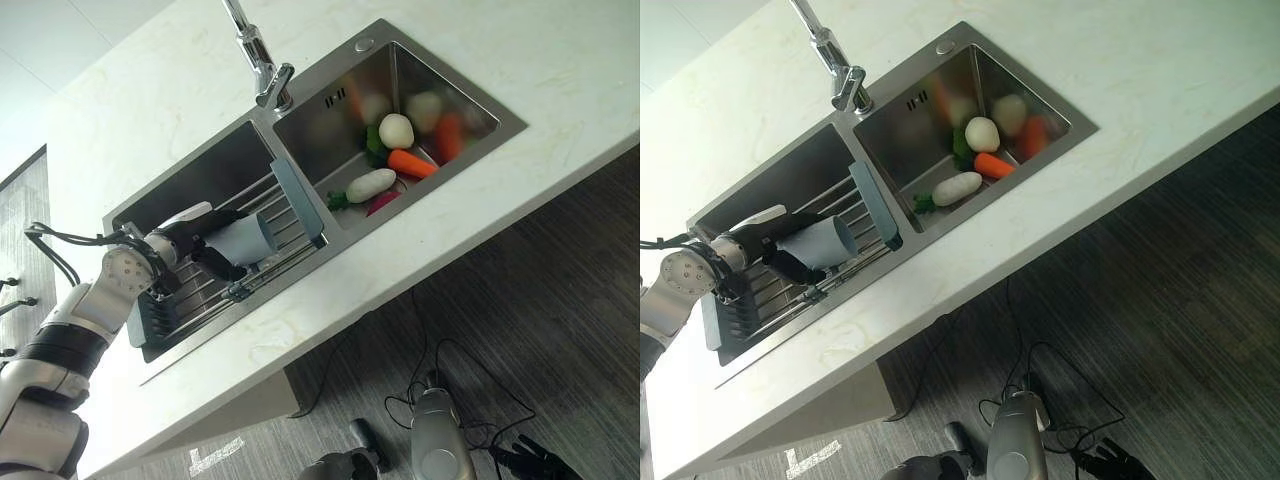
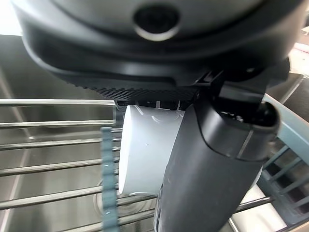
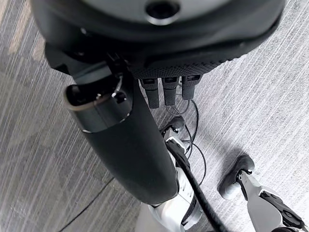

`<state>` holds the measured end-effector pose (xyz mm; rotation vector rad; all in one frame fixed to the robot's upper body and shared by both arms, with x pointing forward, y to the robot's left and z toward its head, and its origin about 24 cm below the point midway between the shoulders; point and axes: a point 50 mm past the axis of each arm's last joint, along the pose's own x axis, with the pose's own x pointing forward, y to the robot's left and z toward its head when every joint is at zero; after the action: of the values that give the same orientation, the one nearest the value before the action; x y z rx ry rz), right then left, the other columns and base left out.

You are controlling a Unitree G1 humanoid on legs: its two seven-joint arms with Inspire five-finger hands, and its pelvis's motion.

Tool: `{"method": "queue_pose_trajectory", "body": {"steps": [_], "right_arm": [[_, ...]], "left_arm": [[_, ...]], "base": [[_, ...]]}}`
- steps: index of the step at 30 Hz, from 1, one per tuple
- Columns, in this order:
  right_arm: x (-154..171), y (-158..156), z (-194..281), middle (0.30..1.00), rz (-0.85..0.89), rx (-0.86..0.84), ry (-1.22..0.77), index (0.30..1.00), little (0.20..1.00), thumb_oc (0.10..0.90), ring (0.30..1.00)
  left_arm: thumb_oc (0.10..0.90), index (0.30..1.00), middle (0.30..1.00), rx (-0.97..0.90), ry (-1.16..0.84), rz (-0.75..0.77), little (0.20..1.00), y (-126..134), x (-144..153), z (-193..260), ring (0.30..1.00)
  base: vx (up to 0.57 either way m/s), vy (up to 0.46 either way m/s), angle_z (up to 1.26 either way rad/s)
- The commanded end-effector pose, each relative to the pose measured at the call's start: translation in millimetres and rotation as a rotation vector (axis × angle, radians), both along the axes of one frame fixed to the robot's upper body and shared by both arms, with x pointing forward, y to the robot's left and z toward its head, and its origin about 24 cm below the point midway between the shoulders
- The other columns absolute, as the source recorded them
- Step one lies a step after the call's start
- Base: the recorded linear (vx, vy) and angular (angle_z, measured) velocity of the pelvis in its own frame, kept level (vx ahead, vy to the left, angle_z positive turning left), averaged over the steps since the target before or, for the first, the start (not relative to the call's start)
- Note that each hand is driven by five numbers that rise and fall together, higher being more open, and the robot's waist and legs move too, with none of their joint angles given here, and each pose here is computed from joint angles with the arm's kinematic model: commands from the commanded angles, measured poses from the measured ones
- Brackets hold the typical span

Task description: Place the dishes in the dishwasher.

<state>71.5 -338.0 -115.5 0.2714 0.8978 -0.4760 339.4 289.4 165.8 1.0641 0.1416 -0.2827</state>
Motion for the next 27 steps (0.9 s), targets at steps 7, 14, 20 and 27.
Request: {"method": "queue_pose_trajectory", "body": {"steps": [7, 14, 20, 27], "right_arm": [[-6, -10, 6, 0.9, 0.021, -0.019, 0.006, 0.9, 0.9, 0.8, 0.9], [-10, 0, -1, 0.9, 0.022, -0.003, 0.025, 0.9, 0.9, 0.8, 0.9], [-24, 9, -9, 0.9, -0.002, 0.012, 0.078, 0.9, 0.9, 0.8, 0.9], [-39, 17, -19, 0.9, -0.042, 0.037, 0.149, 0.9, 0.9, 0.8, 0.9]], "left_arm": [[0.4, 0.3, 0.3, 0.083, -0.057, 0.044, 0.3, 14, 0, 23, 0.3], [0.4, 0.3, 0.3, 0.068, -0.223, 0.113, 0.3, 28, -6, 43, 0.3], [0.4, 0.3, 0.3, 0.051, -0.415, 0.159, 0.3, 35, -14, 70, 0.3], [0.4, 0.3, 0.3, -0.009, -0.62, 0.2, 0.3, 41, -29, 107, 0.3]], "base": [[-0.04, -0.003, -0.02], [-0.01, -0.009, 0.03], [0.0, -0.021, 0.11], [0.0, -0.02, 0.16]]}}
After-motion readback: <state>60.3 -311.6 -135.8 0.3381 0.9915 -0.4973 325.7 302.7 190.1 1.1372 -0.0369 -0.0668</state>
